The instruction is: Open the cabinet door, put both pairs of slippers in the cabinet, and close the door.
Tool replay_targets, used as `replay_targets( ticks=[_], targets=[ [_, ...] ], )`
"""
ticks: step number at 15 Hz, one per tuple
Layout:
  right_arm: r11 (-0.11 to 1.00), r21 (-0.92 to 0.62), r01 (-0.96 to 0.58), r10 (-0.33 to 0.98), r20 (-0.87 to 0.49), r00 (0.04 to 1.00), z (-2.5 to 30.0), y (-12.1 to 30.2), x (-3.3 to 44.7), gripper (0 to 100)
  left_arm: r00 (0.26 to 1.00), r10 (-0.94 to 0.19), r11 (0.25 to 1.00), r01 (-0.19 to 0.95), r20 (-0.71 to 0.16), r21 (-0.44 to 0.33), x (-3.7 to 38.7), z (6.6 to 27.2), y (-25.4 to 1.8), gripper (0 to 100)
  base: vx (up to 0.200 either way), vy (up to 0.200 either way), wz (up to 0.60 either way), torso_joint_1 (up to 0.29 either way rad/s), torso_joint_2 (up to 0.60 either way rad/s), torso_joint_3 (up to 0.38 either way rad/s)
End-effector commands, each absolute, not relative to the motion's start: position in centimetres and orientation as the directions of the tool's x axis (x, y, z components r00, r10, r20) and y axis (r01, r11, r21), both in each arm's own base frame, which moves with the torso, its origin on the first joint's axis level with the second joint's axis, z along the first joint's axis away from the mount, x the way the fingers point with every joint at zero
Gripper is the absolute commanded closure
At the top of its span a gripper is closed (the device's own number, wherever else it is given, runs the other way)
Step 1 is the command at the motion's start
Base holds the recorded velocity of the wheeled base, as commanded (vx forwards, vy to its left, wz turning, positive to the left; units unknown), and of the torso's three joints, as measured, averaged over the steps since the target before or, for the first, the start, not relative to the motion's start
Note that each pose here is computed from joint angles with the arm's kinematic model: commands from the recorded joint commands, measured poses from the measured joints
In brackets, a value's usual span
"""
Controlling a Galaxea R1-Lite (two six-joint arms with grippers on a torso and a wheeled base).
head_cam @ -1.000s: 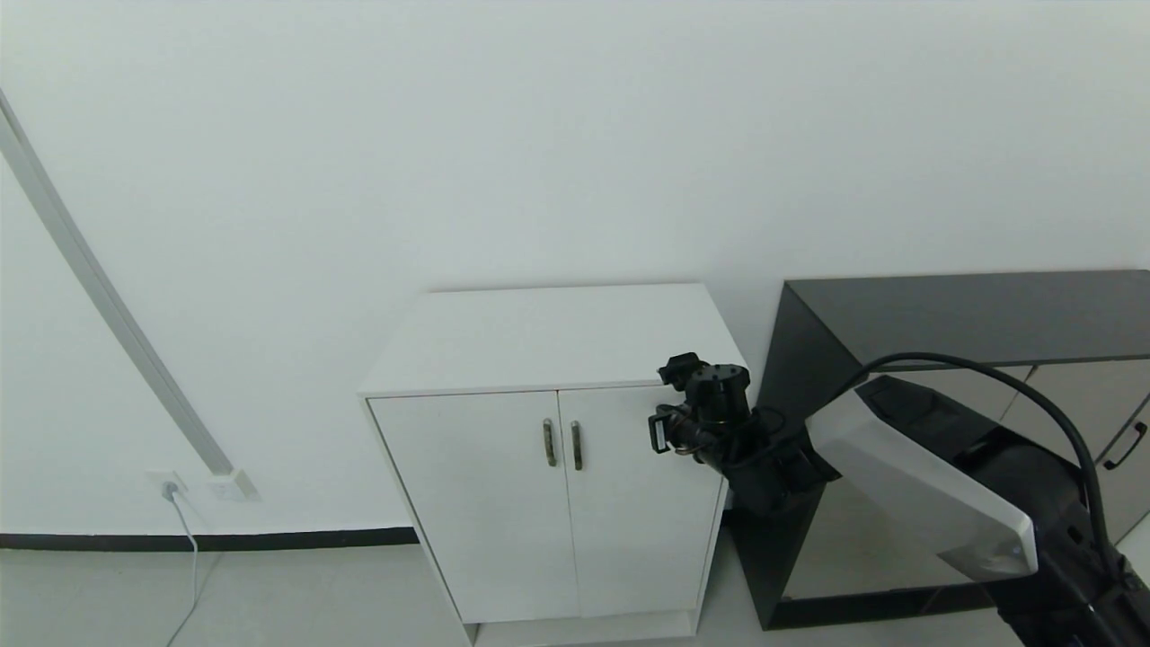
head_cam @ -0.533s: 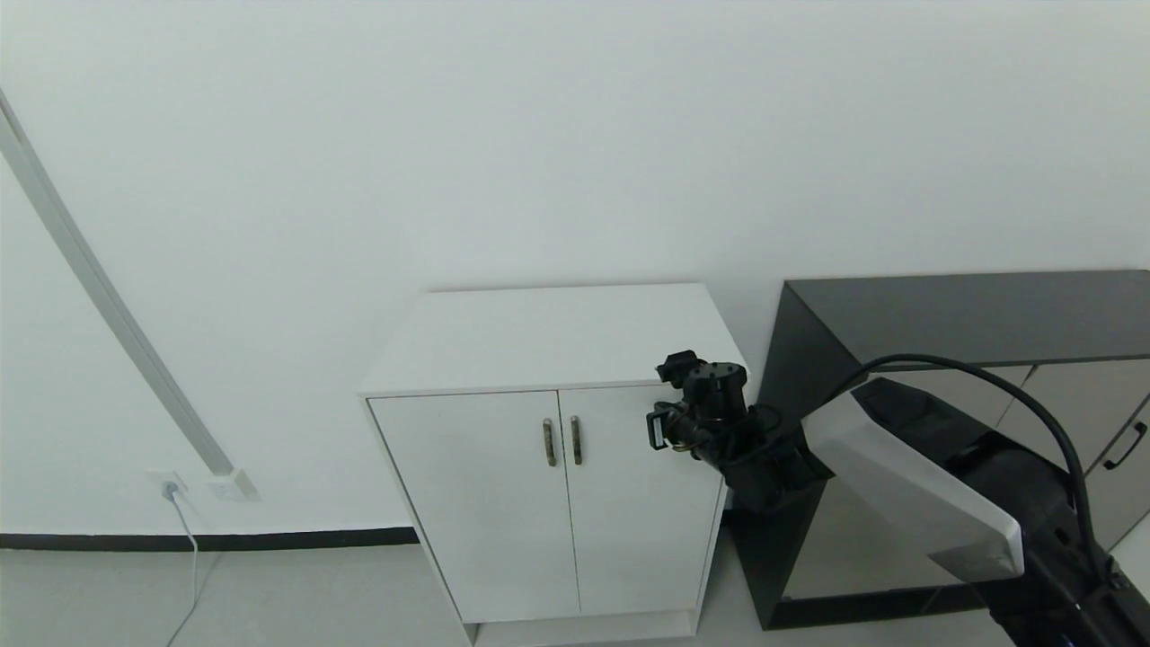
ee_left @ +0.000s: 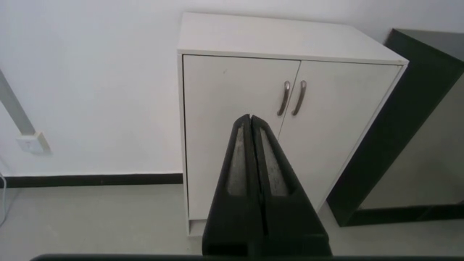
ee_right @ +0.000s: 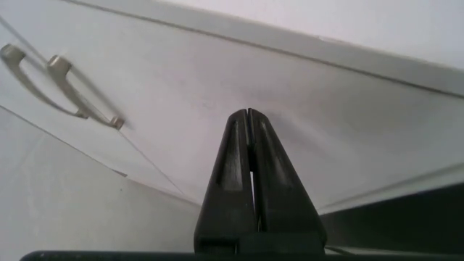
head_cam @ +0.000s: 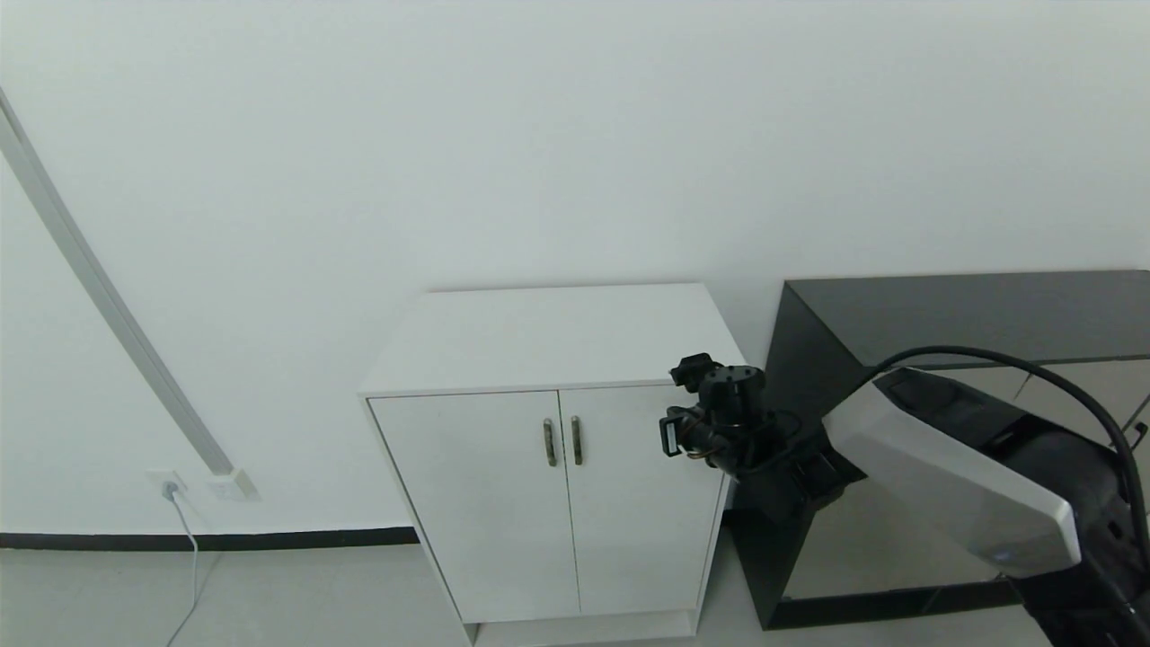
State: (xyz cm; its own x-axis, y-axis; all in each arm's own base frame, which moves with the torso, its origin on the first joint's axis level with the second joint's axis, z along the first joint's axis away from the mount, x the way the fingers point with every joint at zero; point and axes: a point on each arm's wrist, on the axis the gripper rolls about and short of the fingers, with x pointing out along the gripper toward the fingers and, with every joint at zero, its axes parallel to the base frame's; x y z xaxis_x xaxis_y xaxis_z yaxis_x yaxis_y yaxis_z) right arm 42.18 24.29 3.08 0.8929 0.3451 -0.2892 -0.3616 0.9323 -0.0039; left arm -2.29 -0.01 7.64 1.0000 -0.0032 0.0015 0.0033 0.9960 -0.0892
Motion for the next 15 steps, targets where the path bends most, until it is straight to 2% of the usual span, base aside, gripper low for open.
replay_targets(
  ticks=[1, 7, 15],
  targets=[
    [0.934, 0.001, -0.357, 0.346, -0.256, 0.903, 6.2, 22.7, 39.7, 100, 1.0, -0.003, 0.996, 0.003, 0.002, -0.089, -2.3, 7.6, 0.0, 100, 0.0, 0.0, 0.0, 0.0, 0.0, 0.0],
    [0.955, 0.003, -0.297, 0.29, -0.23, 0.929, 8.9, 16.7, 33.8, 100, 1.0, -0.003, 0.996, 0.003, 0.002, -0.087, -2.3, 7.6, 0.0, 100, 0.0, 0.0, 0.0, 0.0, 0.0, 0.0],
    [0.984, -0.002, -0.175, 0.171, -0.203, 0.964, 10.5, 9.1, 26.7, 100, 1.0, -0.003, 0.996, 0.003, 0.002, -0.09, -2.3, 7.6, 0.0, 100, 0.0, 0.0, 0.0, 0.0, 0.0, 0.0]
  ],
)
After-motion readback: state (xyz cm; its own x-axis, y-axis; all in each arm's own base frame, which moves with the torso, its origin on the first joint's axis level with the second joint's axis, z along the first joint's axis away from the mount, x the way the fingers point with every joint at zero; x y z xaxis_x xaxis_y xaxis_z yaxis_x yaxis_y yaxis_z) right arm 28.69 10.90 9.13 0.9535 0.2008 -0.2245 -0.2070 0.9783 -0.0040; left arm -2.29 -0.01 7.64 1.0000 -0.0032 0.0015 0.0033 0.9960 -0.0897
